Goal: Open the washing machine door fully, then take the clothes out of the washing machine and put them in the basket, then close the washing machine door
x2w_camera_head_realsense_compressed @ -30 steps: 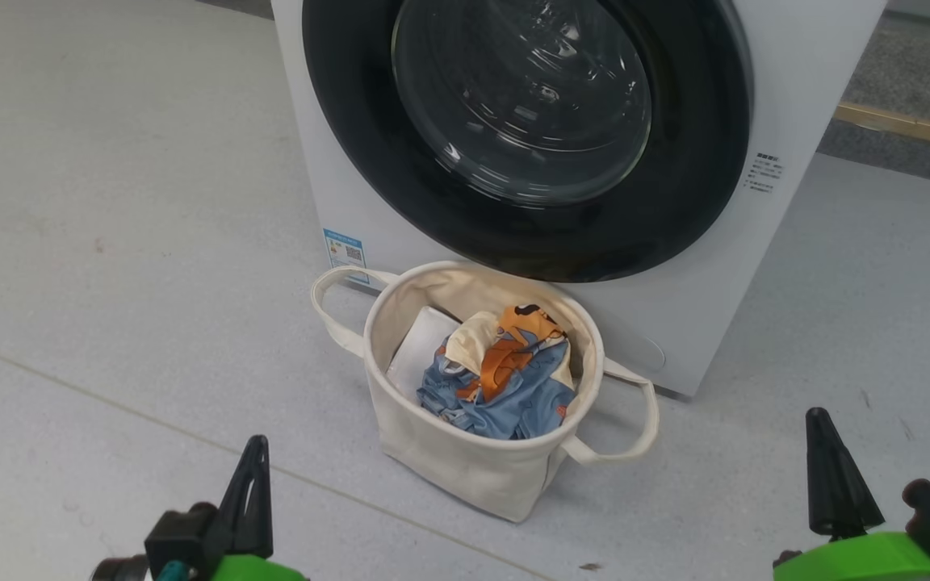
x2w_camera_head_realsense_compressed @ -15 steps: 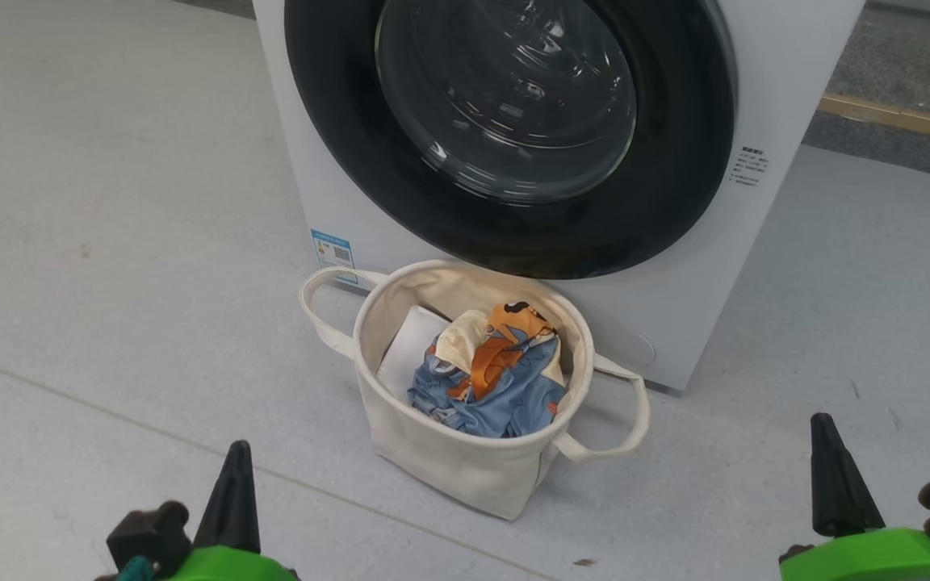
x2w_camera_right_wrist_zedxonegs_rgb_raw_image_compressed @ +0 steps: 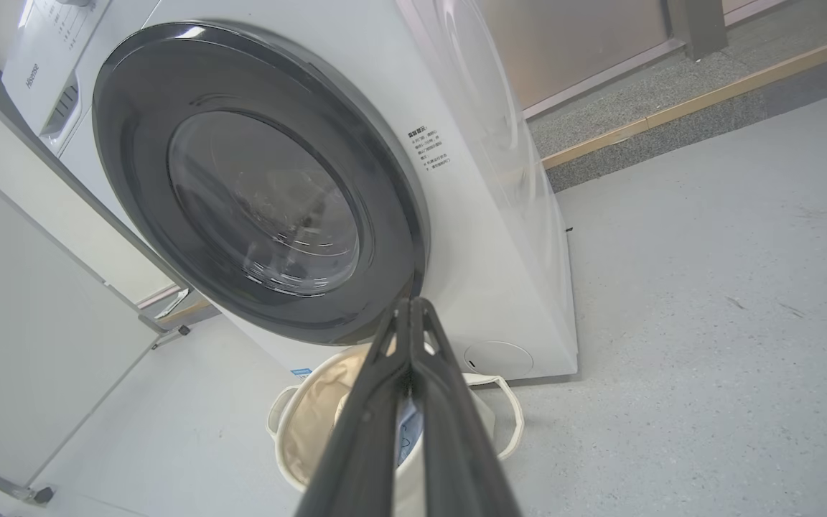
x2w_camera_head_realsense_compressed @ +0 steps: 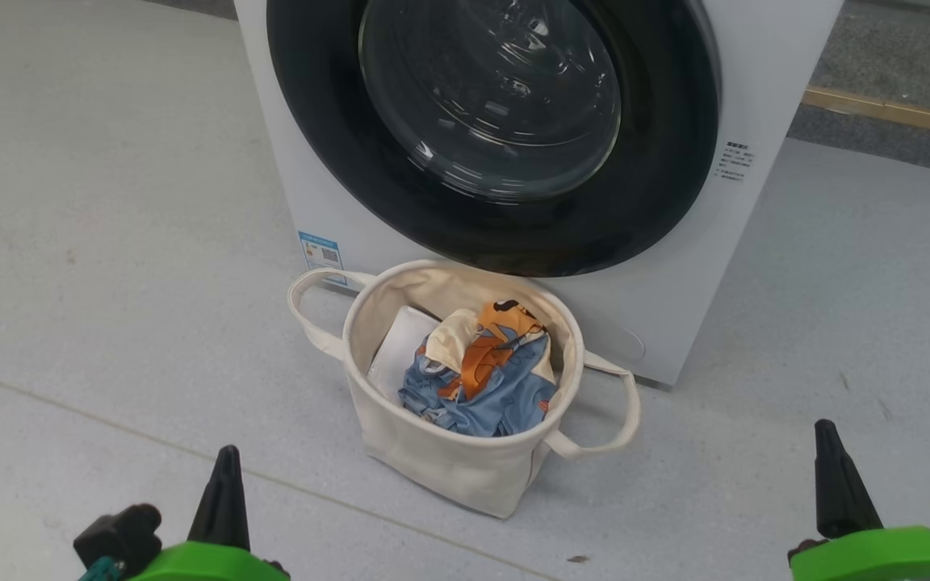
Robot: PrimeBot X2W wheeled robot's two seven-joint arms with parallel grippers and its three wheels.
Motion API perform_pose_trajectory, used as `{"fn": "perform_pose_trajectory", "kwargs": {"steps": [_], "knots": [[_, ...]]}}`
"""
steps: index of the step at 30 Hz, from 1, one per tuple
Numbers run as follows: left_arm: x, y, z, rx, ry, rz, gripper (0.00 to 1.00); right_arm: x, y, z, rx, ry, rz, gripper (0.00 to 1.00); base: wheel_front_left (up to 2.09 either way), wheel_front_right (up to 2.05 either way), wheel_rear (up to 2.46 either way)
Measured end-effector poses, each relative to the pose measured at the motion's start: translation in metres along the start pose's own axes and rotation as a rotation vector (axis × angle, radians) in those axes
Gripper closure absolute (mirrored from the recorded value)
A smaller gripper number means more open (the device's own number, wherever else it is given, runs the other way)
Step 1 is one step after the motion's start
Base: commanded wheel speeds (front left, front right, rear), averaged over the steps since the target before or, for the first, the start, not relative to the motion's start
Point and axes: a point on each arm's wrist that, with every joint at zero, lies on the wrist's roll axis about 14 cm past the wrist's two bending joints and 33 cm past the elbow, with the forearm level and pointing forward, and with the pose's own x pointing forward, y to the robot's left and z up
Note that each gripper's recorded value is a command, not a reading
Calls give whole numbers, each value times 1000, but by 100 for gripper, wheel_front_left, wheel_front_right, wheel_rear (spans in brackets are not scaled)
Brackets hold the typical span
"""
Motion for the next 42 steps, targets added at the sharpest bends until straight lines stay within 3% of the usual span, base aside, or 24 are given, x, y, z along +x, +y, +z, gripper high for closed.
{"fn": "perform_pose_trajectory", "kwargs": {"steps": [42], "knots": [[12, -9, -14, -555, 117, -27, 100, -5, -29, -2, 503, 19, -115, 100, 0, 0, 0]]}}
